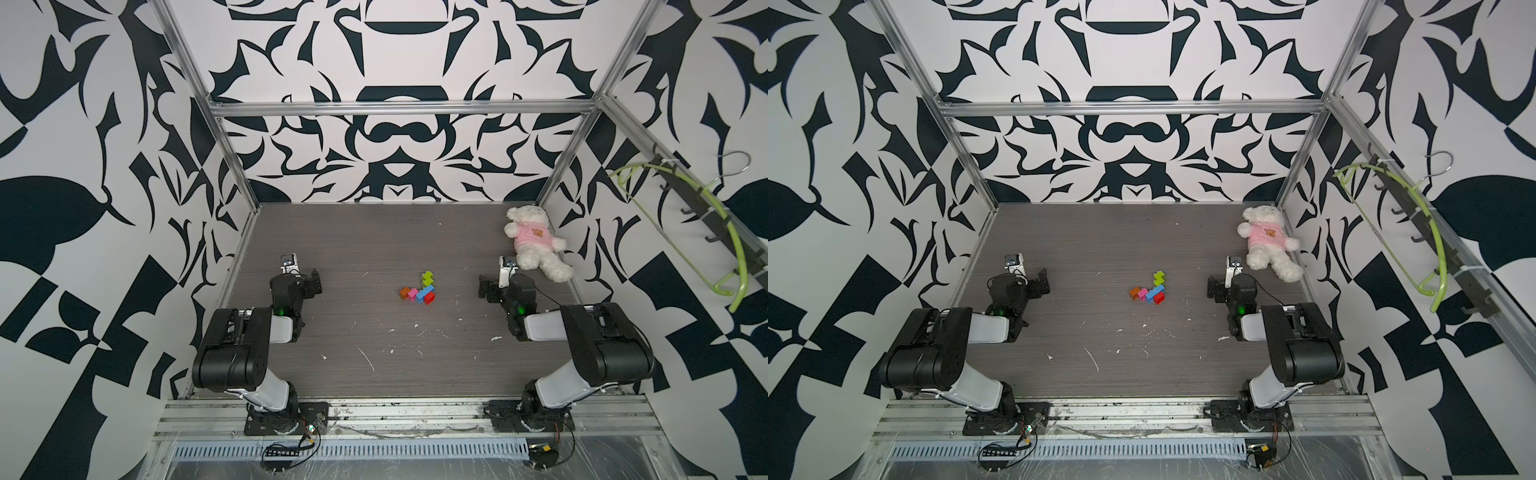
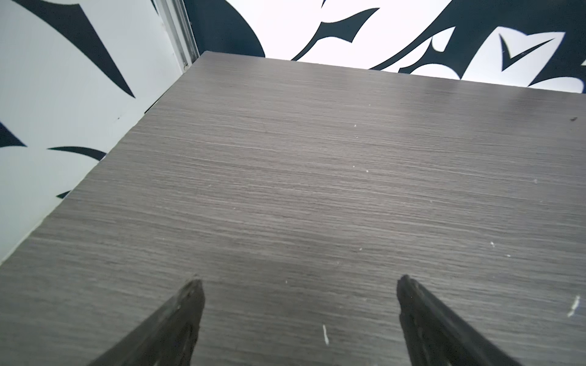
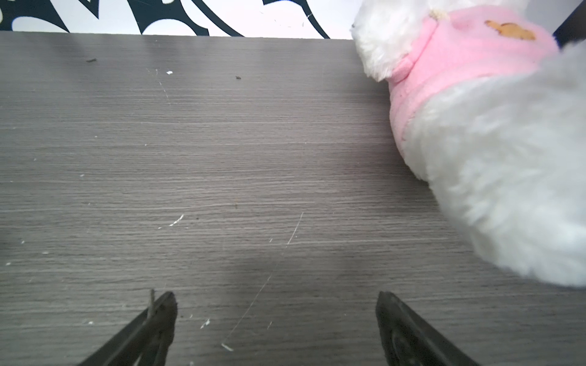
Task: Assemble the letter v with lego
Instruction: Reset both arms
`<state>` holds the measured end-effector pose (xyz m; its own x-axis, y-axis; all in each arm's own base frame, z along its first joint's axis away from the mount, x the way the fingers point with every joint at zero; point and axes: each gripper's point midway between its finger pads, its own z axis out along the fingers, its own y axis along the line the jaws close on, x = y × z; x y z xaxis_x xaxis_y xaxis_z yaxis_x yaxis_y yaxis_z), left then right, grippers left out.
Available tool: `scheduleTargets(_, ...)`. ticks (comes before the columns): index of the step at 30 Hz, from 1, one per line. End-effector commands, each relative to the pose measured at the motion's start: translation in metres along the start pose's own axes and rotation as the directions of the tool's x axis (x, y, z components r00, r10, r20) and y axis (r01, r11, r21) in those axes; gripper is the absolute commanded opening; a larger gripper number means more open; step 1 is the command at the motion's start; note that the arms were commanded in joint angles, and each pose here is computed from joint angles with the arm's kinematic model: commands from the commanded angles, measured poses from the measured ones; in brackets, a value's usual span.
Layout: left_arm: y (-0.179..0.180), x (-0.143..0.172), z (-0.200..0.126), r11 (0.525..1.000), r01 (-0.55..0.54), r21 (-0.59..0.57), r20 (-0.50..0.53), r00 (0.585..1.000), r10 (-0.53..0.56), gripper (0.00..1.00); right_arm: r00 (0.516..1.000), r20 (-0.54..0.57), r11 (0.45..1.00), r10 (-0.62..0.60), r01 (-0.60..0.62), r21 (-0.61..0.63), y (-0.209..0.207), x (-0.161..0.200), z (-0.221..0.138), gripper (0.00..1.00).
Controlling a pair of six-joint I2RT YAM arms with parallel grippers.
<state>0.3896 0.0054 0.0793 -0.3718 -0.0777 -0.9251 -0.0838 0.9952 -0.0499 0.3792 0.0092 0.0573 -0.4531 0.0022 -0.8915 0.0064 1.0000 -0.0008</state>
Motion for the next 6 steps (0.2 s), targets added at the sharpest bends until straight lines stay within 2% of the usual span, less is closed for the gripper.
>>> scheduleTargets(1, -0.0031, -0.0112, 0.0, 1.0, -0.008, 0.017, 0.042, 0.999, 0.008, 0.99, 0.998, 0.069, 1.0, 0.004, -0.003, -0.016, 0.0029, -0.0227, 0.001, 1.0)
scheduleTargets(4, -0.0039, -0.0078, -0.0006, 1.0, -0.009, 0.02, 0.011, 1.0, 0.009, 1.0, 0.997, 0.073, 1.0, 0.003, -0.002, -0.016, 0.0029, -0.0237, 0.001, 1.0)
scheduleTargets(6, -0.0035, -0.0097, -0.0007, 1.0, -0.01, 0.02, 0.028, 1.0, 0.009, 0.99, 0.997, 0.075, 1.0, 0.002, -0.001, -0.015, 0.0025, -0.0235, -0.0015, 1.0)
